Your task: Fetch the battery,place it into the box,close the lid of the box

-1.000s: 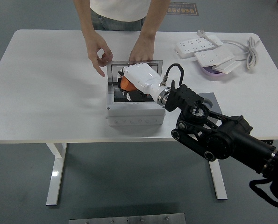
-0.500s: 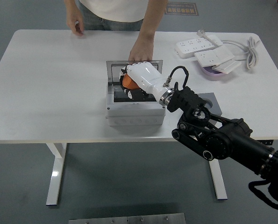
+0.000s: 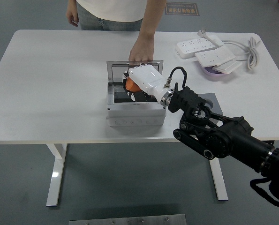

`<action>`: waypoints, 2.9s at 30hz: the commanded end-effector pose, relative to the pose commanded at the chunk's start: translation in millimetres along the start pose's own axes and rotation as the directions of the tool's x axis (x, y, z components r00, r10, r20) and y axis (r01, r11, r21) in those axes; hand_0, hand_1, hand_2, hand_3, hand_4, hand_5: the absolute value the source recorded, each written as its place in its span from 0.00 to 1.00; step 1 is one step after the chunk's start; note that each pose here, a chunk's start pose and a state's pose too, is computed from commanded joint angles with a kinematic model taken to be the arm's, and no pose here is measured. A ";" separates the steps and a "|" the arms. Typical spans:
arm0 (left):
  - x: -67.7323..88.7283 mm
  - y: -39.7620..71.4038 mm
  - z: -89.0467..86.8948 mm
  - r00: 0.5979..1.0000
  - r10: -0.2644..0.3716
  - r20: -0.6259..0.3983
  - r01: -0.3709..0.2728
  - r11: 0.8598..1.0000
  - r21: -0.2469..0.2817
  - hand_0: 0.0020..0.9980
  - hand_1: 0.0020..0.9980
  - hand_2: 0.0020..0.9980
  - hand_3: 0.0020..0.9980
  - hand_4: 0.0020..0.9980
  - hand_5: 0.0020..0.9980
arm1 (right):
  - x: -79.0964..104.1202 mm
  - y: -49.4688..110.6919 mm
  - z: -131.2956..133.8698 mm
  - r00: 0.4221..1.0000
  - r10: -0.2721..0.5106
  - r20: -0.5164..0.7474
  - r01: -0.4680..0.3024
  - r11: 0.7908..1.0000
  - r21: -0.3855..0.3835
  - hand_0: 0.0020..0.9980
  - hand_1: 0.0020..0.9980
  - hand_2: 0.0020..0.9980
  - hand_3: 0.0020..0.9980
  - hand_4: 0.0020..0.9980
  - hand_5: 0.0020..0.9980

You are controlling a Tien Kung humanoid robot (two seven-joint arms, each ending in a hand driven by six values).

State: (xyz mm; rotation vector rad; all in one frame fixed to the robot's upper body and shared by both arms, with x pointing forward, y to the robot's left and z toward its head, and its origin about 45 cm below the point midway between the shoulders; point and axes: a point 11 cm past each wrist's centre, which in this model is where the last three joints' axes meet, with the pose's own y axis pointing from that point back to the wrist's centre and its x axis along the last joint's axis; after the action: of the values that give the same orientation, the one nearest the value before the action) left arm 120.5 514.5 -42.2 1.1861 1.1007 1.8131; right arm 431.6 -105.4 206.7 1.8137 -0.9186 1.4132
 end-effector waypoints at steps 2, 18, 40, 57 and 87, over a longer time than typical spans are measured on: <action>-0.2 0.0 0.2 1.000 0.000 0.000 0.000 1.000 0.000 0.65 0.72 0.58 0.56 0.61 0.06 | -0.9 -0.6 2.6 1.000 -0.018 -0.014 0.018 1.000 -0.015 0.16 0.19 0.27 0.35 0.35 0.00; 0.0 0.8 4.6 1.000 0.000 0.003 0.000 1.000 -0.007 0.65 0.72 0.58 0.57 0.61 0.06 | -5.5 -4.6 7.3 0.994 -0.092 -0.062 0.089 0.995 -0.048 0.16 0.19 0.27 0.35 0.35 0.00; 0.0 1.2 6.5 1.000 0.003 0.003 -0.003 1.000 -0.010 0.65 0.72 0.58 0.57 0.61 0.06 | -1.5 -6.2 12.7 0.997 -0.072 0.031 0.074 0.996 -0.048 0.19 0.21 0.32 0.47 0.45 0.00; -1.3 2.1 10.8 1.000 0.004 0.004 -0.004 1.000 -0.013 0.65 0.72 0.58 0.57 0.61 0.06 | -5.2 -6.7 10.6 0.996 -0.075 0.047 0.077 0.996 -0.039 0.44 0.51 0.56 0.63 0.65 0.06; 0.3 0.3 0.2 1.000 0.007 -0.007 -0.007 1.000 0.004 0.64 0.72 0.57 0.56 0.60 0.05 | 33.2 2.5 11.2 0.998 -0.039 0.045 0.040 0.999 -0.035 0.61 0.60 0.60 0.65 0.86 0.27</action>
State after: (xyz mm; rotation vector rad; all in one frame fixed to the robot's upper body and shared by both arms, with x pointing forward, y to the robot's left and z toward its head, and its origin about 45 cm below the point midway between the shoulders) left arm 120.5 514.7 -41.9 1.1879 1.1063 1.8228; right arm 441.0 -120.5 237.0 1.8333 -0.9200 1.3284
